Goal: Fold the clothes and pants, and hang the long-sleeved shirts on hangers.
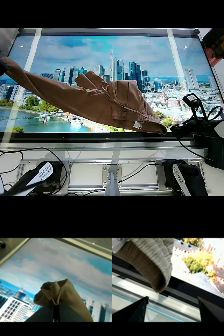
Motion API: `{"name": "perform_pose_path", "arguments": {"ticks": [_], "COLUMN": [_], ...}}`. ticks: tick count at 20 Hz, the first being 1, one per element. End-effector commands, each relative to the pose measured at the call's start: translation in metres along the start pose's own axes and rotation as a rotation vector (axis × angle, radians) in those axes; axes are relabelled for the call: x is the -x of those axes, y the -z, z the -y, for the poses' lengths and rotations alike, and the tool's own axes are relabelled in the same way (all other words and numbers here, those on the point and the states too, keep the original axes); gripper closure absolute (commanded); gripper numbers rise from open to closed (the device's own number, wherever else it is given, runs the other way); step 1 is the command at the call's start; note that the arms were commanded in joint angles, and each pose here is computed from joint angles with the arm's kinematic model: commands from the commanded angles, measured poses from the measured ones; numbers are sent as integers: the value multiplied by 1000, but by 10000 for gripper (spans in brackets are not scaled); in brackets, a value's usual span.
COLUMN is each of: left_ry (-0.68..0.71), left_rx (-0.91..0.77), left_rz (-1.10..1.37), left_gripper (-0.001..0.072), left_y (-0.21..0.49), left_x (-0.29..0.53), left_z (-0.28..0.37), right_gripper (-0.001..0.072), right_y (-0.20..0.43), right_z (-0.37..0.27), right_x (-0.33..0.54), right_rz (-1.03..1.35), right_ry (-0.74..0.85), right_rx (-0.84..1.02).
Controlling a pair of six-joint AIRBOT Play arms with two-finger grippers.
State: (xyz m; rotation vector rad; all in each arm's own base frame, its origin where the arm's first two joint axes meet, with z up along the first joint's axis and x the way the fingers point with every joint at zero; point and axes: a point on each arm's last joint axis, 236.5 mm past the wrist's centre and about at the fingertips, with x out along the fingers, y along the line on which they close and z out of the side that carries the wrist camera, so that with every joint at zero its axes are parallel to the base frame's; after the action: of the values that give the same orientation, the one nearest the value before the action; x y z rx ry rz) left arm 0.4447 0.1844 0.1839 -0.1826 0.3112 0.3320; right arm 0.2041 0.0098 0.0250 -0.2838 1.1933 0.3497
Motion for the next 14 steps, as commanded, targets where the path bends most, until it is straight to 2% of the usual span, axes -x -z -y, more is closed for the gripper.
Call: {"name": "perform_pose_path", "arguments": {"ticks": [1, 4, 8, 14], "left_ry": [0, 0, 0, 1], "left_rx": [3, 3, 3, 3], "left_rz": [3, 2, 2, 2], "left_gripper": [676, 676, 676, 675], "left_y": [-1, 0, 0, 0], "left_x": [0, -1, -1, -1], "left_z": [0, 0, 0, 0], "right_gripper": [29, 29, 28, 29], "right_y": [7, 14, 11, 5], "right_z": [-19, -37, -47, -24], "right_x": [-26, -50, -73, -104], "right_rz": [-44, -90, -106, -145], "right_ry": [-77, -148, -165, -97], "right_rx": [133, 189, 296, 330]}}
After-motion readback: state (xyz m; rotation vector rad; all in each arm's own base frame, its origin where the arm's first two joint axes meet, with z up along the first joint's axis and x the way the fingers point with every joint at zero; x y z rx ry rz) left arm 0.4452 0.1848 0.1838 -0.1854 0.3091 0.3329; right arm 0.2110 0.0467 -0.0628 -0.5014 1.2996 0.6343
